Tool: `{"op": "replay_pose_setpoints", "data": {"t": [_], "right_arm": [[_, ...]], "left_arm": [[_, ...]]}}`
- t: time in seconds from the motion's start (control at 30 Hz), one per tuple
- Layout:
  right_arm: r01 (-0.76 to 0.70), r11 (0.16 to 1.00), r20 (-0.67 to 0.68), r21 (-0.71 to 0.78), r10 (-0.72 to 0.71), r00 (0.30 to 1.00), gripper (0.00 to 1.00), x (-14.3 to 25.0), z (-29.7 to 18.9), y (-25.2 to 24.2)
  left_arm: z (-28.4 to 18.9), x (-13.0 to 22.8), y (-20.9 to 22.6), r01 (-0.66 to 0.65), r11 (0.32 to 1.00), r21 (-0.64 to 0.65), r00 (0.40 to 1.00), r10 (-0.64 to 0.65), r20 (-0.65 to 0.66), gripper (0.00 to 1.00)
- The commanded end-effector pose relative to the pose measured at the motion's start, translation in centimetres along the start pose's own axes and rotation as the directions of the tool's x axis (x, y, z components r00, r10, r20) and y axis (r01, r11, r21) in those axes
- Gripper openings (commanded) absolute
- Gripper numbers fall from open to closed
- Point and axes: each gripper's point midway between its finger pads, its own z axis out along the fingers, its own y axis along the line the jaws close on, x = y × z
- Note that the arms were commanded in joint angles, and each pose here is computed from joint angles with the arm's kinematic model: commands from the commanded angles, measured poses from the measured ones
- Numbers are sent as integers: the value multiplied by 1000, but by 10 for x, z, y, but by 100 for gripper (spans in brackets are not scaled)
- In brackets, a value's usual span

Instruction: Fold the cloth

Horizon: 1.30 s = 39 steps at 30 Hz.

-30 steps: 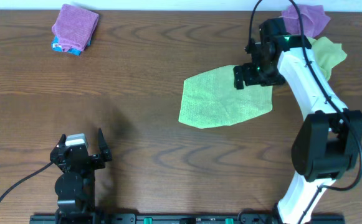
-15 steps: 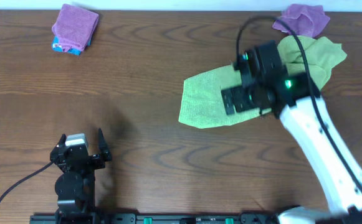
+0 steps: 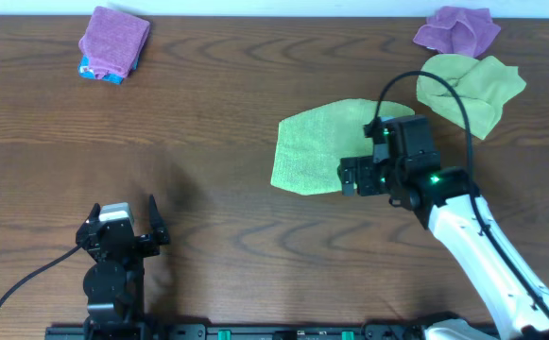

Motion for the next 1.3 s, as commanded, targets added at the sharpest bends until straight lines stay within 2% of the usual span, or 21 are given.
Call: {"op": "replay_pose_setpoints", "data": {"t": [0.0,0.13,0.4,0.67,1.1,1.27], "right_arm": [[-64,996,-39,-67,62,997,99,9,13,-9],[-106,987,-48,-124,101,994,99,4,30,-22],[-201,973,-74,-116,194,978,99,6,62,-57],[-305,947,-8,-104,306,952,99,-3,57,-107],[-367,915,-66,-168,361,930,99,12,87,-118],[-387,887,-90,-254,376,922,99,13,98,-108]], "left_arm": [[3,14,4,-18,1000,-23,999,17,-30,95],[3,14,4,-18,1000,-23,999,17,-30,95],[3,14,4,-18,1000,-23,999,17,-30,95],[3,14,4,-18,1000,-23,999,17,-30,95],[3,14,4,-18,1000,-23,999,17,-30,95],[3,14,4,-18,1000,-23,999,17,-30,95]]}}
